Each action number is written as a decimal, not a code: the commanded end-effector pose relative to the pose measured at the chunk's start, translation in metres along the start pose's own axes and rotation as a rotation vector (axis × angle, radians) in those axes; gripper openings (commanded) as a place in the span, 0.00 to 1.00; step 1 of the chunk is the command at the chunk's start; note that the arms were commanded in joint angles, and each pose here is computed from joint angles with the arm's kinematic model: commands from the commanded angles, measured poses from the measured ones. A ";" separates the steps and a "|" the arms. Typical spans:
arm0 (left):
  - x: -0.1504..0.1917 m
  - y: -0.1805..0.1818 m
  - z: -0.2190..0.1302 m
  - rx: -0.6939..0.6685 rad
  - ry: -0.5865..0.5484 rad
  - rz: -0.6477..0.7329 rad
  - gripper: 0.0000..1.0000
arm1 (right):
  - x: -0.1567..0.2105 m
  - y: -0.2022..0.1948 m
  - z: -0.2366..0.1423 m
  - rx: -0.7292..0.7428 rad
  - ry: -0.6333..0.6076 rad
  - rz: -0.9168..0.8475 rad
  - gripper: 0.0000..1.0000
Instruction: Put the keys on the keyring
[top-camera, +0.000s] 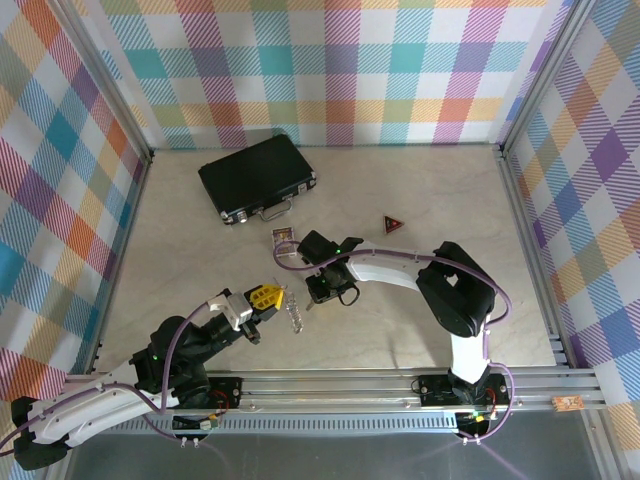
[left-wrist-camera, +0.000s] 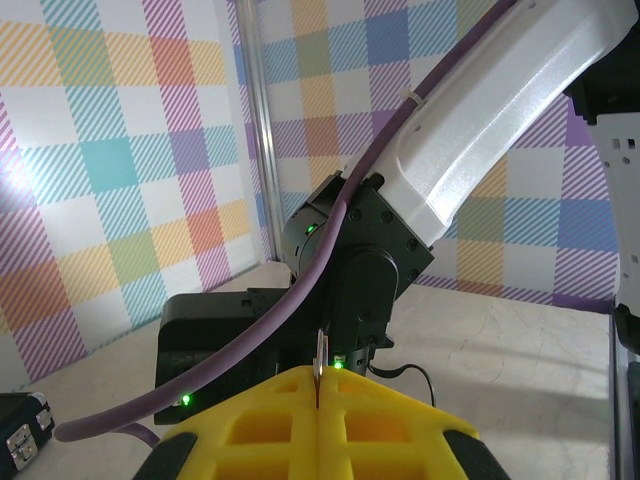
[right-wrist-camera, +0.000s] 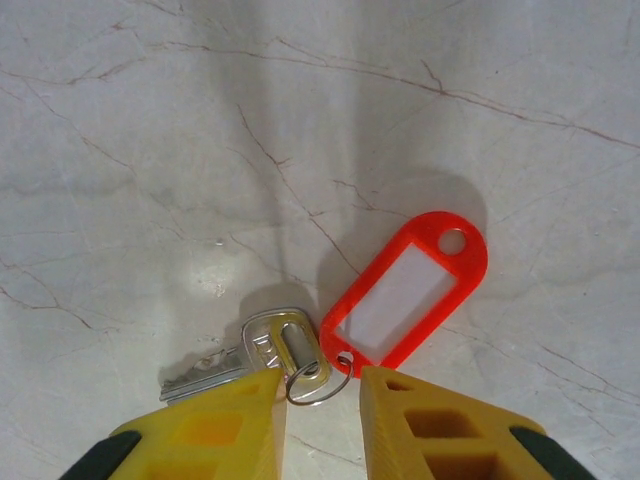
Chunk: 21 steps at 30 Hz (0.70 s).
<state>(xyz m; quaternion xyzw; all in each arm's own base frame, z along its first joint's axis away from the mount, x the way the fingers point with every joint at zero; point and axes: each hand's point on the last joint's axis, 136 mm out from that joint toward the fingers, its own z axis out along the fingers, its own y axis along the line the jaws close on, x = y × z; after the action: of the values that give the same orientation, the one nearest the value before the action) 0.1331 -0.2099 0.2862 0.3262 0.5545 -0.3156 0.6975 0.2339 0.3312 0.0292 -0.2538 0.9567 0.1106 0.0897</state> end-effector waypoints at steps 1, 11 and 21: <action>-0.009 0.001 0.000 -0.002 -0.042 -0.014 0.00 | -0.004 0.003 0.000 0.010 0.004 -0.012 0.25; -0.007 -0.001 0.002 0.002 -0.036 -0.015 0.00 | -0.004 0.004 0.000 0.009 0.006 -0.017 0.26; -0.005 -0.003 0.004 0.011 -0.035 -0.019 0.00 | -0.011 0.011 0.005 0.006 -0.007 -0.008 0.35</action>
<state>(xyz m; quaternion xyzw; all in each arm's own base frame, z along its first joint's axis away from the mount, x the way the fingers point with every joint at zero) 0.1357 -0.2160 0.2779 0.3342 0.5648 -0.3115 0.6872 0.2400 0.3422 0.0299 -0.2579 0.9547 0.1123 0.0965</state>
